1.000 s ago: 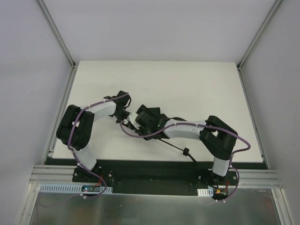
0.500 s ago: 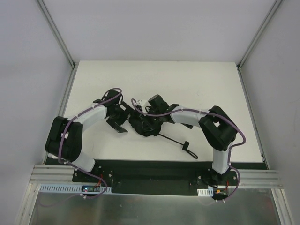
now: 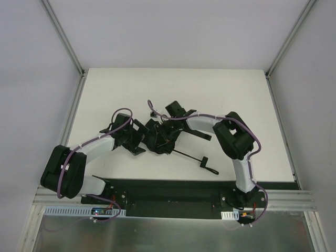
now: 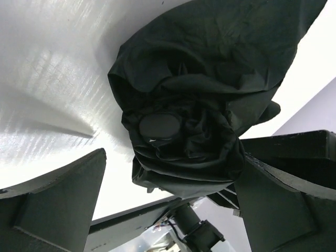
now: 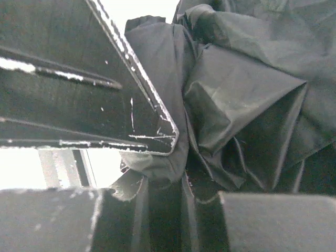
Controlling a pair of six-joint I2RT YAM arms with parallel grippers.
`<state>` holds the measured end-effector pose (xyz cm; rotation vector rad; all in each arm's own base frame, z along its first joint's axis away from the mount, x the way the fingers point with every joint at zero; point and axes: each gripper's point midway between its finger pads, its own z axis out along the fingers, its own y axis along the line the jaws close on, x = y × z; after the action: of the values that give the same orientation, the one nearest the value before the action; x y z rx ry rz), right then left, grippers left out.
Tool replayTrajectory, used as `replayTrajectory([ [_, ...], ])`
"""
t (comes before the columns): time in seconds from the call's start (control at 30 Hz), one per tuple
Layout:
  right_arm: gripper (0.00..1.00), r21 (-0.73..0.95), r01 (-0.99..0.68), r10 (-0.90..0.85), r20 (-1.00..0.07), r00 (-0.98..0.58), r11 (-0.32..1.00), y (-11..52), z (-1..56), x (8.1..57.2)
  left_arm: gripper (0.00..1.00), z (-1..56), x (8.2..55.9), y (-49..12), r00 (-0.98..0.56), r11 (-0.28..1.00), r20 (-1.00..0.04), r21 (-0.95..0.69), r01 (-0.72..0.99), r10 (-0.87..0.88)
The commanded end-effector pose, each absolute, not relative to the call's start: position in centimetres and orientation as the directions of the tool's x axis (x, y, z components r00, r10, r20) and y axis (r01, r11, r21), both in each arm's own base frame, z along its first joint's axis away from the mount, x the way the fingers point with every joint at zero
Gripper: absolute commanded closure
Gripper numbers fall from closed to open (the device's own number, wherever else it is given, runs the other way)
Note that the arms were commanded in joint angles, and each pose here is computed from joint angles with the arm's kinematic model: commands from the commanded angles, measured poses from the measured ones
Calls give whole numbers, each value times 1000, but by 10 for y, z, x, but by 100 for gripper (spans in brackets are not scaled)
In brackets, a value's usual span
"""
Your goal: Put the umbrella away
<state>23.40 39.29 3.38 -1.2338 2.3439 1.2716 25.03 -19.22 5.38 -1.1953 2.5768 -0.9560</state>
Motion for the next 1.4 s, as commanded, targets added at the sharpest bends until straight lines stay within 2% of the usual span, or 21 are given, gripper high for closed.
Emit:
replayTrajectory([
  [0.0, 100, 670, -562, -659, -142, -738, 485, 345, -25, 185, 1, 50, 254, -193, -613, 410, 122, -640, -650, -781],
  [0.1, 100, 686, -529, -643, -116, -757, 499, 345, -23, 187, 2, 36, 258, -190, -570, 370, 126, -645, -668, -812],
  [0.3, 100, 720, -475, -618, -82, -782, 506, 350, -11, 186, 22, 11, 258, -183, -518, 343, 129, -612, -712, -846],
  [0.43, 100, 742, -447, -596, -80, -799, 500, 356, 1, 186, 46, -3, 259, -172, -491, 350, 78, -604, -716, -868],
  [0.57, 100, 722, -447, -562, -98, -821, 528, 359, 14, 193, 90, -12, 258, -174, -527, 394, 69, -584, -710, -847],
  [0.6, 100, 704, -453, -553, -103, -827, 547, 357, 15, 196, 94, -13, 256, -176, -535, 400, 77, -575, -713, -841],
  [0.63, 98, 688, -461, -541, -117, -833, 561, 358, 20, 201, 95, -13, 255, -176, -542, 409, 75, -572, -711, -837],
  [0.67, 90, 663, -465, -524, -126, -842, 587, 356, 24, 206, 96, -14, 254, -175, -541, 412, 72, -567, -714, -838],
  [0.7, 76, 641, -467, -505, -140, -852, 610, 355, 31, 211, 100, -14, 253, -174, -539, 413, 70, -563, -716, -839],
  [0.77, 53, 599, -457, -460, -160, -873, 658, 350, 47, 221, 100, -15, 247, -170, -534, 420, 67, -540, -729, -843],
  [0.83, 43, 549, -440, -391, -212, -896, 711, 339, 72, 232, 100, -15, 242, -168, -536, 425, 69, -529, -734, -841],
  [0.93, 31, 477, -323, -220, -259, -940, 817, 310, 98, 254, 100, -15, 236, -169, -540, 423, 88, -523, -740, -837],
  [1.03, 19, 422, -111, 10, -276, -961, 900, 273, 105, 271, 100, -15, 233, -169, -535, 416, 97, -521, -745, -839],
  [1.1, 9, 411, 58, 180, -265, -947, 910, 251, 102, 279, 100, -15, 231, -169, -528, 407, 105, -519, -752, -843],
  [1.23, 8, 424, 328, 410, -116, -904, 844, 239, 78, 295, 100, -11, 233, -172, -526, 390, 121, -537, -748, -842],
  [1.37, 12, 438, 409, 469, -33, -883, 801, 255, 59, 315, 100, -5, 236, -175, -520, 371, 133, -555, -745, -844],
])
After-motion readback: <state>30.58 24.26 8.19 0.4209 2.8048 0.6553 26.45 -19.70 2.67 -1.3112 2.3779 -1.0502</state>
